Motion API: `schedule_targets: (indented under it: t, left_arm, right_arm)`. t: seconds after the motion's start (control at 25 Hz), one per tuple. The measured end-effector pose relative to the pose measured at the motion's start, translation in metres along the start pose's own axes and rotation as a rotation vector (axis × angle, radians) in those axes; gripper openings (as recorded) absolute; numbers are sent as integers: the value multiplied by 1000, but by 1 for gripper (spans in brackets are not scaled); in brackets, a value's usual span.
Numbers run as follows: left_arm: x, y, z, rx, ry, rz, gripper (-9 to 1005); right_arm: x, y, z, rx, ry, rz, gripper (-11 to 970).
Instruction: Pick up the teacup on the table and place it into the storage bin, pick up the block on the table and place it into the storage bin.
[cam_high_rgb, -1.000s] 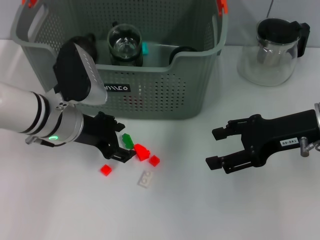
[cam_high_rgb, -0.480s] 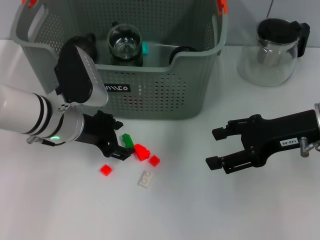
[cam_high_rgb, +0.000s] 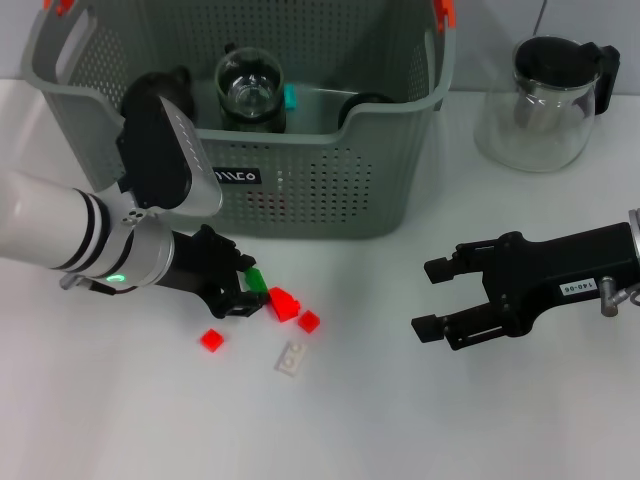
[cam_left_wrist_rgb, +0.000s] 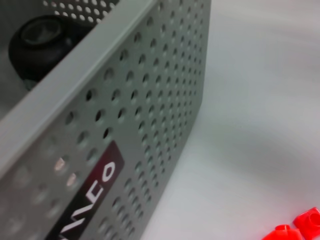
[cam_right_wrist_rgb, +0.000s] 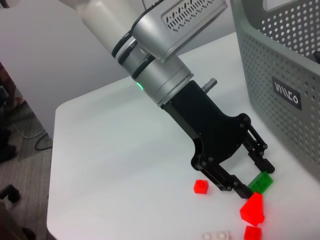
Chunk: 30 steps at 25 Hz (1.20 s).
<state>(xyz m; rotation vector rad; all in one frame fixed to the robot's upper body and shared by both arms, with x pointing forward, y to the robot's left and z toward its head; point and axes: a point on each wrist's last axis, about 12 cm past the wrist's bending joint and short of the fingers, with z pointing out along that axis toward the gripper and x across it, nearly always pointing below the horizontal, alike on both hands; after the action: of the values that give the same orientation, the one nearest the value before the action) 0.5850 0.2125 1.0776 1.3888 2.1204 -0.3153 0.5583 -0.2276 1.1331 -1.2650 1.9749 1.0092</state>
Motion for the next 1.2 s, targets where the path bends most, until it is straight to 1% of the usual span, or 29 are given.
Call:
schedule_targets:
  t: [0.12, 0.32, 0.52, 0.64, 0.76, 0.84, 0.96, 1.0, 1.08, 1.2]
  left_arm:
    - [-1, 0, 2, 8, 2, -1, 613]
    - [-2, -1, 2, 18, 1, -1, 518]
    - [-2, 0, 0, 25, -8, -18, 500]
    - [-2, 1, -2, 27, -14, -33, 470]
    - [-4, 3, -10, 43, -32, -58, 440]
    - [-5, 4, -24, 73, -75, -107, 420]
    - [-7, 6, -55, 144, -202, -204, 410]
    - [-5, 6, -70, 184, -279, -246, 410]
    - [-3, 5, -98, 246, -440, -294, 411]
    - [-8, 6, -130, 303, -665, -282, 411]
  right_arm:
    - [0, 0, 0, 0, 0, 0, 886]
    - [0, 0, 0, 0, 0, 0, 886]
    - [0, 0, 0, 1, 1, -1, 887]
    - [0, 0, -1, 1, 1, 0, 887]
    - [1, 0, -1, 2, 1, 0, 887]
    - [1, -1, -2, 4, 3, 1, 886]
    - [3, -2, -5, 10, 6, 10, 886]
    - [4, -2, -6, 13, 5, 13, 886]
    - [6, -3, -8, 19, -2, 23, 886]
    - [10, -4, -10, 23, -13, 42, 887]
